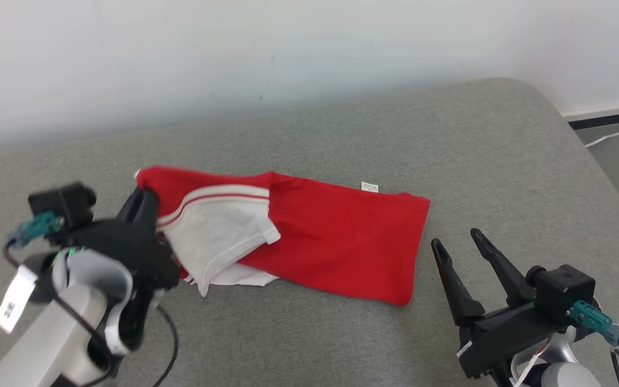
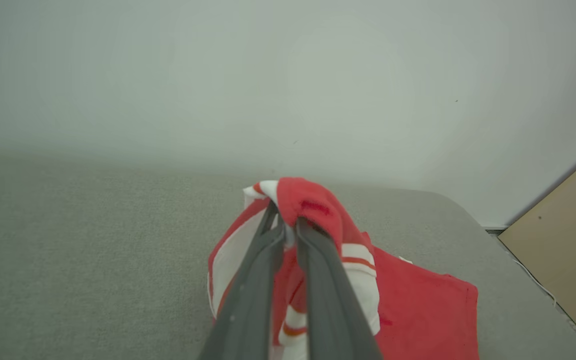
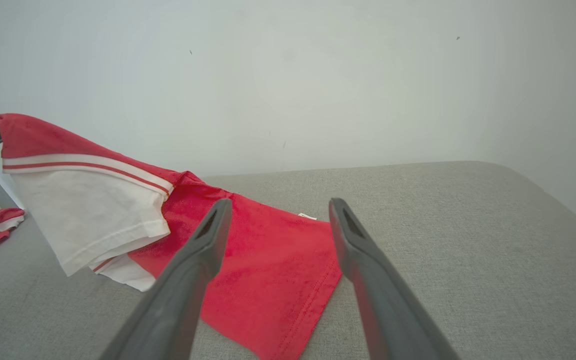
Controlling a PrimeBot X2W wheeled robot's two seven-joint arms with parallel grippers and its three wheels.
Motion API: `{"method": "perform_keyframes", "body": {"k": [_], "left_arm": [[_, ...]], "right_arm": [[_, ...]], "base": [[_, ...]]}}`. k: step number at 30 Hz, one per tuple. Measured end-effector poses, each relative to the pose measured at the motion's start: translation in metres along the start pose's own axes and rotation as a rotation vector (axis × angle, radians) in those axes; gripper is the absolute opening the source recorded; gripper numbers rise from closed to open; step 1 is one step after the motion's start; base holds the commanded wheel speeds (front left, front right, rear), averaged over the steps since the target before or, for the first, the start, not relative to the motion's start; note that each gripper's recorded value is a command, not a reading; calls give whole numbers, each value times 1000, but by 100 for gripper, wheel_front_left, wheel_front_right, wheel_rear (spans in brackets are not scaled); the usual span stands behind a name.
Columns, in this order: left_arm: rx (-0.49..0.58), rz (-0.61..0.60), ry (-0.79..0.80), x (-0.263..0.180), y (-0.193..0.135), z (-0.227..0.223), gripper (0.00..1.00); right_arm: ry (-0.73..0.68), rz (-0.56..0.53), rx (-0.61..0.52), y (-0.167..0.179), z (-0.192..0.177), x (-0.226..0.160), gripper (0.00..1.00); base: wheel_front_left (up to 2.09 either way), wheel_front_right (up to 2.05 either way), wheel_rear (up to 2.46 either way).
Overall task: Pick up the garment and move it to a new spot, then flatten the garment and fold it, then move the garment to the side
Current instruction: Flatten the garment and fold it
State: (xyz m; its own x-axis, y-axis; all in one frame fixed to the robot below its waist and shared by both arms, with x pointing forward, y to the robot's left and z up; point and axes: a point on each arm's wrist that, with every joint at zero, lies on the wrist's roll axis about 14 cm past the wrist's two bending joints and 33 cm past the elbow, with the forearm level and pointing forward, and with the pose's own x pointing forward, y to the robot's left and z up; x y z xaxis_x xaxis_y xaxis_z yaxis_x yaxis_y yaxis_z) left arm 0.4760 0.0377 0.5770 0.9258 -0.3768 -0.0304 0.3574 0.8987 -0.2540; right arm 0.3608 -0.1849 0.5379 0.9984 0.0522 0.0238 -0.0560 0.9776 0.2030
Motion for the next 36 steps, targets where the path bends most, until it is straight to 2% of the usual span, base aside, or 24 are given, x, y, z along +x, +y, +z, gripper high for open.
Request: {"method": "perform_keyframes", "body": {"k": [9,16,23,24,25,26,27,31,36], "left_arm": [[-1,263,196,-54,98,-73,0],[7,383,212,-65,138,-86,0],[50,453,206,-64,161,-84,0],[55,461,208,-64,163,-84,11],[60,469,210,-64,166,-84,27],[76,477,214,-64,169,-84,83],[88,485,217,-64,170,-84,100],[134,468,240,-62,163,-90,100],[165,379,257,-55,126,-100,100]], "right_arm": [[23,38,2,12,-7,10,100],[35,42,0,13,-10,11,100],[38,37,-6,11,-10,11,100],[37,37,-6,11,-10,11,100],[37,38,-6,12,-10,11,100],[39,38,-6,12,-10,11,100],[40,38,-8,12,-10,10,100],[43,34,-12,10,-10,10,100],[49,24,-22,7,-10,12,100]], "base": [[0,0,0],[0,0,0],[0,0,0],[0,0,0],[0,0,0],[0,0,0],[0,0,0],[0,0,0],[0,0,0]]}}
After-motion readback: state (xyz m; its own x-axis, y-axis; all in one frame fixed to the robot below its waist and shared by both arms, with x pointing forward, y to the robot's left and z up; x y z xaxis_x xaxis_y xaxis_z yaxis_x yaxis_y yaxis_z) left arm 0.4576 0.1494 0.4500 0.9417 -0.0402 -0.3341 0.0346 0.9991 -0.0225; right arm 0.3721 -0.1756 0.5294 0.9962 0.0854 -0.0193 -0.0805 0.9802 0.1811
